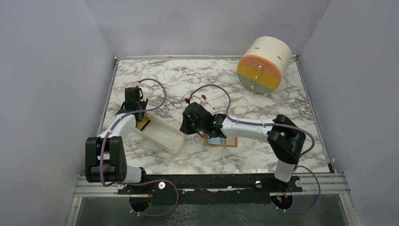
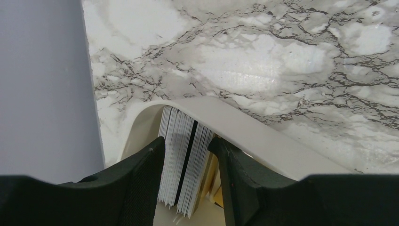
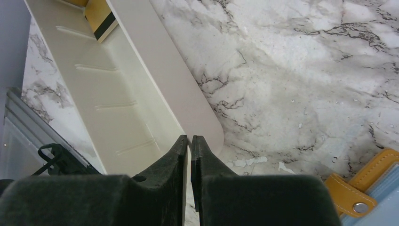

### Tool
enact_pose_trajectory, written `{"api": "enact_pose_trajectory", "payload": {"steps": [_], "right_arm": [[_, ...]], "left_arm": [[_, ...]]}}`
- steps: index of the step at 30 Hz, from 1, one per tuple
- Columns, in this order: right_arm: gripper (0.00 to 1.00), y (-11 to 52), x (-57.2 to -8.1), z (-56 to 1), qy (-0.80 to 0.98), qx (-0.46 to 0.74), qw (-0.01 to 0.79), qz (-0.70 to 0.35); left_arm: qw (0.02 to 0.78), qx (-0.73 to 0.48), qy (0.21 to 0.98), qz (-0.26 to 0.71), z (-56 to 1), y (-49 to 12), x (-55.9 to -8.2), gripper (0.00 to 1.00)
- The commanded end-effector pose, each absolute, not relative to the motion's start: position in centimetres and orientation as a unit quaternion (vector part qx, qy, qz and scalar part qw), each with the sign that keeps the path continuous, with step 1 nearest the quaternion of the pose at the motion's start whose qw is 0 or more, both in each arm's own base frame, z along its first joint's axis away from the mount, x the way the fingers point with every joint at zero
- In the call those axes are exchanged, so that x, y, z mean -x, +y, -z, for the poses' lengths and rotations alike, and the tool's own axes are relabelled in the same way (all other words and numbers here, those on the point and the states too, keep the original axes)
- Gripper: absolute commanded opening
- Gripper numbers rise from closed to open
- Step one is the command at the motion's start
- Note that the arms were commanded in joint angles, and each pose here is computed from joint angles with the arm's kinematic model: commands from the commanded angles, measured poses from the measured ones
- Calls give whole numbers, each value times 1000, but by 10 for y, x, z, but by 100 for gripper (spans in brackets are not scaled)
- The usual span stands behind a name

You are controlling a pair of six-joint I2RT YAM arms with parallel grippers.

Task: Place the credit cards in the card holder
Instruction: Adjust the storage box at the center of the board, then pick up the credit card from the storage box.

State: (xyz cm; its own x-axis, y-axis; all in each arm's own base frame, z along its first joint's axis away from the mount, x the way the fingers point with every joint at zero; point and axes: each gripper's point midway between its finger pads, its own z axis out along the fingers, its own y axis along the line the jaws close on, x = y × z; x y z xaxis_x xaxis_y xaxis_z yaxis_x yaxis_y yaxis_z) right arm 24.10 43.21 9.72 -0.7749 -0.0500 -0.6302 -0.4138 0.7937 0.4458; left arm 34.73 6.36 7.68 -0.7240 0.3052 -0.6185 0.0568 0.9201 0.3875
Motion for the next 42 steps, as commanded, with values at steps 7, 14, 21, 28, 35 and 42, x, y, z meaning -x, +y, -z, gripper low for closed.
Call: {"api": "enact_pose_trajectory", "payload": {"steps": [7, 14, 21, 28, 35, 42], "right_arm": [[7, 400, -251, -83, 906, 132, 334, -225], [7, 402, -251, -80, 906, 133, 330, -230], [7, 406, -250, -83, 903, 137, 330, -237], [6, 404, -250, -86, 902, 139, 335, -235], [6, 392, -255, -82, 906, 127, 340, -219], [6, 389, -254, -81, 906, 125, 340, -219]], "left_arm": [[370, -99, 907, -174, -90, 62, -350, 48], [372, -96, 914, -134, -90, 48, -347, 56], [342, -96, 920, -165, -75, 61, -336, 56], [322, -97, 921, -194, -67, 72, -338, 52], [337, -97, 913, -208, -78, 76, -341, 44], [352, -93, 904, -223, -89, 80, -343, 37]]}}
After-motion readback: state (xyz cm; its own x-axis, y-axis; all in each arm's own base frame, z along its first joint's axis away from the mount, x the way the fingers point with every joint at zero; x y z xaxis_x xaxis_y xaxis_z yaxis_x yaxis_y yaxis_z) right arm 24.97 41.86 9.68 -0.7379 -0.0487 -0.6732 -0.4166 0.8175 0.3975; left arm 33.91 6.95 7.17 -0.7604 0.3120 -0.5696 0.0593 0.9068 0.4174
